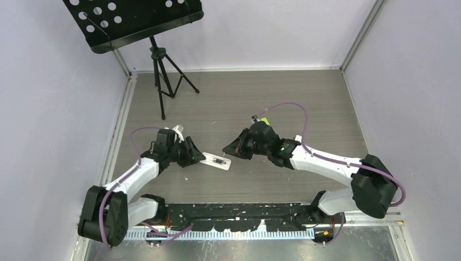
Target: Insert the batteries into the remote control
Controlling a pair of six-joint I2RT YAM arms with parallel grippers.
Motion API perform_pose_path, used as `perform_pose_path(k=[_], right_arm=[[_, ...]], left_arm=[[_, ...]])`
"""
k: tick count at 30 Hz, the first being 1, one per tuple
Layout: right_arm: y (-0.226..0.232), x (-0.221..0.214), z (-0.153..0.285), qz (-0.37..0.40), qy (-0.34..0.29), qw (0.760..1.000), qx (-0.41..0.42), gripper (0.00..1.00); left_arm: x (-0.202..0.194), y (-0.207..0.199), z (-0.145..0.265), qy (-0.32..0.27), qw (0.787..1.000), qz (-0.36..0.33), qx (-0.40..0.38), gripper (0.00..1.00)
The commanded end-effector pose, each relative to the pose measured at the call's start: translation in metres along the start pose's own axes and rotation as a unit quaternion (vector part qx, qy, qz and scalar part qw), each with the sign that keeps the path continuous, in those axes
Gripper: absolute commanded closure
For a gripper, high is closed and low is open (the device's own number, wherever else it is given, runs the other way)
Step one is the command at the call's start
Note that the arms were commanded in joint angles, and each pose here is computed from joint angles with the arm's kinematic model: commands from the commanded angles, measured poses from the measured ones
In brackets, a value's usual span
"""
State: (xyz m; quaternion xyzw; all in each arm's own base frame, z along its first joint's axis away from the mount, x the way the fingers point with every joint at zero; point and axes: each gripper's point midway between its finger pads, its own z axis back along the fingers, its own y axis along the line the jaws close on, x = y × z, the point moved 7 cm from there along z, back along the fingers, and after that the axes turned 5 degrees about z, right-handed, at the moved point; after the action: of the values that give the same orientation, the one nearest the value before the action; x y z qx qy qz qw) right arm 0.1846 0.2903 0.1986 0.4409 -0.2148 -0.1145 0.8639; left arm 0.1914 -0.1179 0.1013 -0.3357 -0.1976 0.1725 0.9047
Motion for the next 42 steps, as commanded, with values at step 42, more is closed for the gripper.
perform_pose_path(k=[42], right_arm=[[-0.021, -0.042, -0.065, 0.059, -0.017, 0.998, 0.03, 1.0]], left_arm=[[0.01, 0.005, -0.002, -0.052, 0.997, -0.05, 0.005, 0.37]])
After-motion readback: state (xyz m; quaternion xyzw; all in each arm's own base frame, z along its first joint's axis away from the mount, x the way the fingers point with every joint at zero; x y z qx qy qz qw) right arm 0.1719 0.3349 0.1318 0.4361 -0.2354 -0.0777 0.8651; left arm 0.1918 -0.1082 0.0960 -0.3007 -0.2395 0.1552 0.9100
